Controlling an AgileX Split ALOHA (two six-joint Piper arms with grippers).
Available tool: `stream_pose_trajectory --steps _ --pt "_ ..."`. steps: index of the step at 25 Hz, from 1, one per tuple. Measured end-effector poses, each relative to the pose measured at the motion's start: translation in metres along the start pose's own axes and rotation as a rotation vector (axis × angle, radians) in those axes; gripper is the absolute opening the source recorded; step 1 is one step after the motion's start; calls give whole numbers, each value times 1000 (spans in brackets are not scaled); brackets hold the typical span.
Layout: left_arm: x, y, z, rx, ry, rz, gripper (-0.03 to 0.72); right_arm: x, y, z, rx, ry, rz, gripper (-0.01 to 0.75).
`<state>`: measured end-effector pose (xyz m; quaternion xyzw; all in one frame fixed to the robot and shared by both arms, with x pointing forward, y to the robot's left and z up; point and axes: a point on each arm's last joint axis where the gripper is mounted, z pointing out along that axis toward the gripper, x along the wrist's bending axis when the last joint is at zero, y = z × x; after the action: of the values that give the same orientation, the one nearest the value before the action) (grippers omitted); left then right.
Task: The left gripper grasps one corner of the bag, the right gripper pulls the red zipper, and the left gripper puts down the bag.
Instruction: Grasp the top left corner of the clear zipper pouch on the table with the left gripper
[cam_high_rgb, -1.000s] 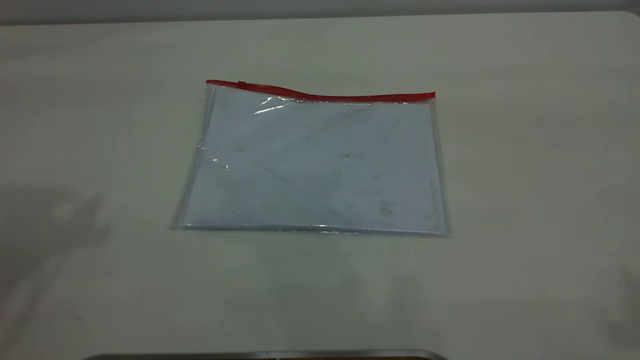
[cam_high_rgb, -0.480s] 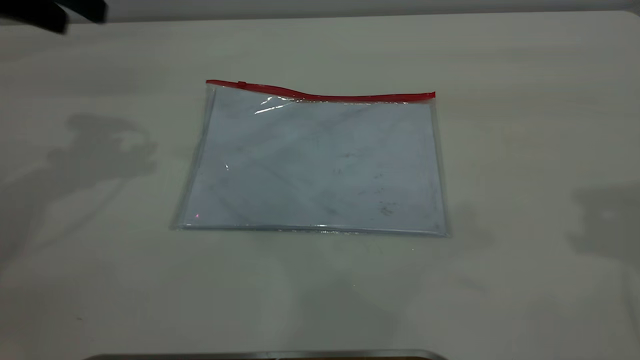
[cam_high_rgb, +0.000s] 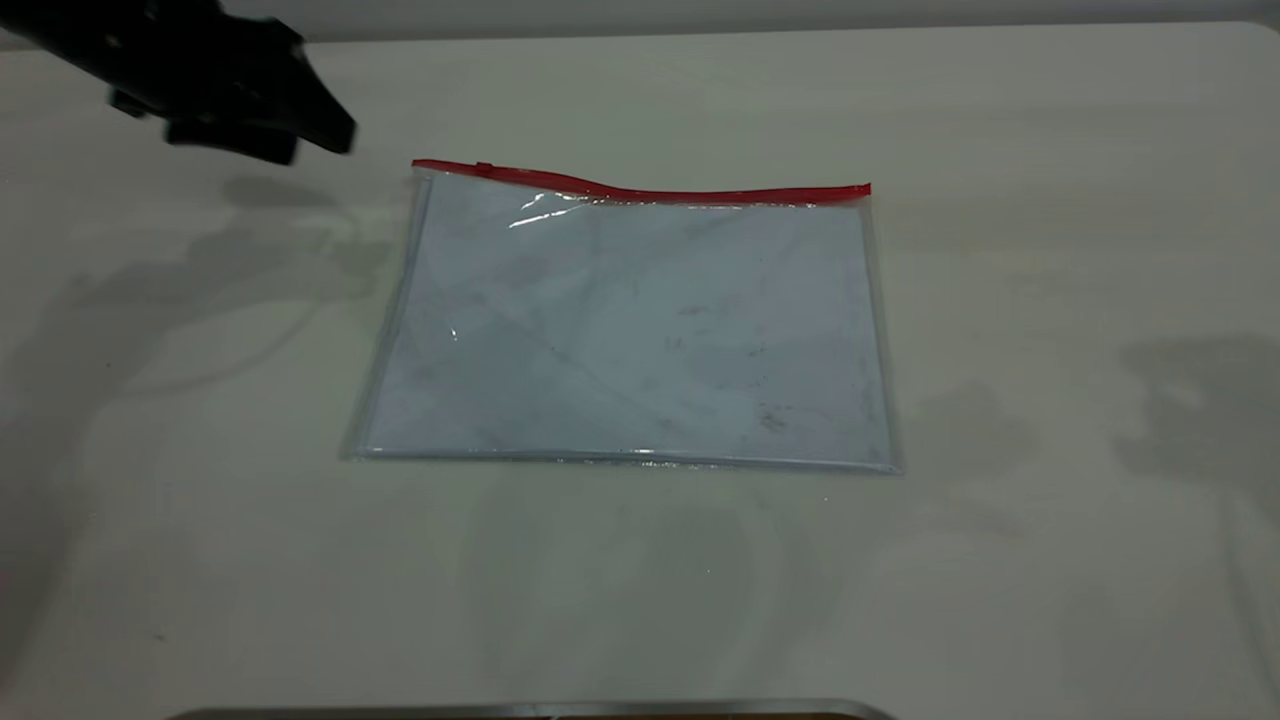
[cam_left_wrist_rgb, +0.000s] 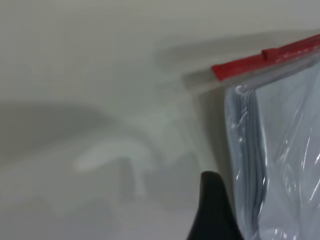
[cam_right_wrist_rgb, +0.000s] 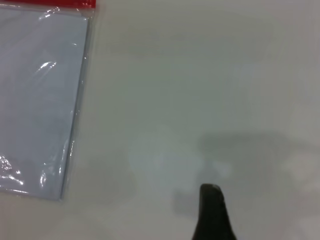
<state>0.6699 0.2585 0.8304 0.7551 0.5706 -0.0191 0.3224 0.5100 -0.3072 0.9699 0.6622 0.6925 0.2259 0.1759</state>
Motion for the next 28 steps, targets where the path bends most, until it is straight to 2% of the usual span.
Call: stream_pose_trajectory --steps 4,18,21,26,28 --pt "-1 -3 27 4 -40 11 590 0 0 0 -2 3 6 574" --pt "-13 -8 81 41 -76 68 582 0 1 0 -8 0 2 574" --pt "-15 -7 82 37 -79 67 522 0 2 0 -17 -3 2 574" --pt "-14 -6 84 29 -73 66 317 -1 2 0 -23 -6 -1 574" --pt "-13 -7 85 30 -68 63 280 -1 2 0 -25 -7 -4 574"
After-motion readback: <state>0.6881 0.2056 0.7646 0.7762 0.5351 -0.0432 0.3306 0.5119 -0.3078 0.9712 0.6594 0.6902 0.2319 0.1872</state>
